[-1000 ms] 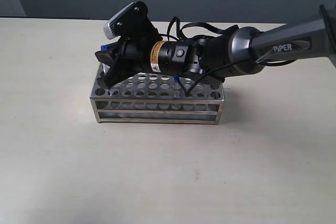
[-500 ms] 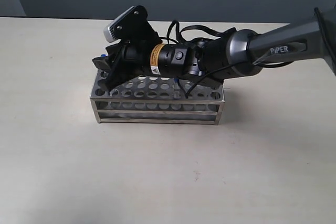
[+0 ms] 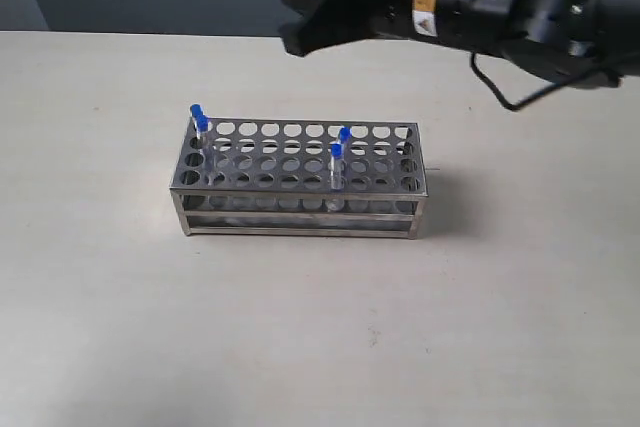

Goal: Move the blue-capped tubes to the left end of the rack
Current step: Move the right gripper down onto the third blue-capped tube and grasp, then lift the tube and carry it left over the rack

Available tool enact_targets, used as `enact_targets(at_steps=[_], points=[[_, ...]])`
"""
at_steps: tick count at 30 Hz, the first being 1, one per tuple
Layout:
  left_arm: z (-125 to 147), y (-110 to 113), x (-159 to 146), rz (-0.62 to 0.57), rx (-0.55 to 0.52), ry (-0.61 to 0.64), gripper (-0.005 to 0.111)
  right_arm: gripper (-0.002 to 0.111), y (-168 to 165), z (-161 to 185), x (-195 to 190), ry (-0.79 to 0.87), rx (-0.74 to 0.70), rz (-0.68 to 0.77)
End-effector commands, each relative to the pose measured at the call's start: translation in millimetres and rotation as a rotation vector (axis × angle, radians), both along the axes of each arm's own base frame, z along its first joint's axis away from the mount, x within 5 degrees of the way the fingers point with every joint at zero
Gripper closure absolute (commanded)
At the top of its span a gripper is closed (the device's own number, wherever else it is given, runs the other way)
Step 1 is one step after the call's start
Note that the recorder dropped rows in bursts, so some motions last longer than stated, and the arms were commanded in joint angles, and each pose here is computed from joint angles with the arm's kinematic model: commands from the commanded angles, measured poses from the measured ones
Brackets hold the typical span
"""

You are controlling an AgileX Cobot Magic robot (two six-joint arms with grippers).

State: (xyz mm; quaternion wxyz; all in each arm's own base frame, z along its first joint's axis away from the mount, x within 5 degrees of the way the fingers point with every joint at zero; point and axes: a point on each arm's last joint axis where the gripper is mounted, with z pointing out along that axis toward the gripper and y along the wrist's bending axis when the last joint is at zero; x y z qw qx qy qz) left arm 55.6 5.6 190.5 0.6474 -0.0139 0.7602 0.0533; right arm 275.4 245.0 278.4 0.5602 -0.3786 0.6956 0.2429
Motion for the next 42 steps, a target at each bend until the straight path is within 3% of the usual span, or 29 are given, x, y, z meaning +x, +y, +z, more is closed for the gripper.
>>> enact_targets(at_steps=[1, 5, 11, 16, 26, 42], points=[[1.8, -0.4, -0.3, -0.005, -0.006, -0.014, 0.106, 0.070, -23.8, -30.3, -22.5, 0.071, 0.001, 0.028], [1.8, -0.4, -0.3, -0.005, -0.006, -0.014, 0.106, 0.070, -36.0, -63.9, -42.4, 0.169, -0.010, 0.035], [1.8, -0.4, -0.3, -0.005, -0.006, -0.014, 0.106, 0.068, -48.8, -80.7, -47.6, 0.187, -0.011, -0.056], [1.8, -0.4, -0.3, -0.005, -0.006, -0.014, 0.106, 0.062, -45.4, -85.0, -46.6, 0.184, 0.015, -0.035], [1.8, -0.4, -0.3, -0.005, -0.006, -0.014, 0.106, 0.062, -36.5, -129.9, -37.8, 0.291, 0.033, -0.044], [1.8, -0.4, -0.3, -0.005, -0.006, -0.014, 0.106, 0.062, -31.5, -149.6, -33.2, 0.315, 0.110, -0.049]])
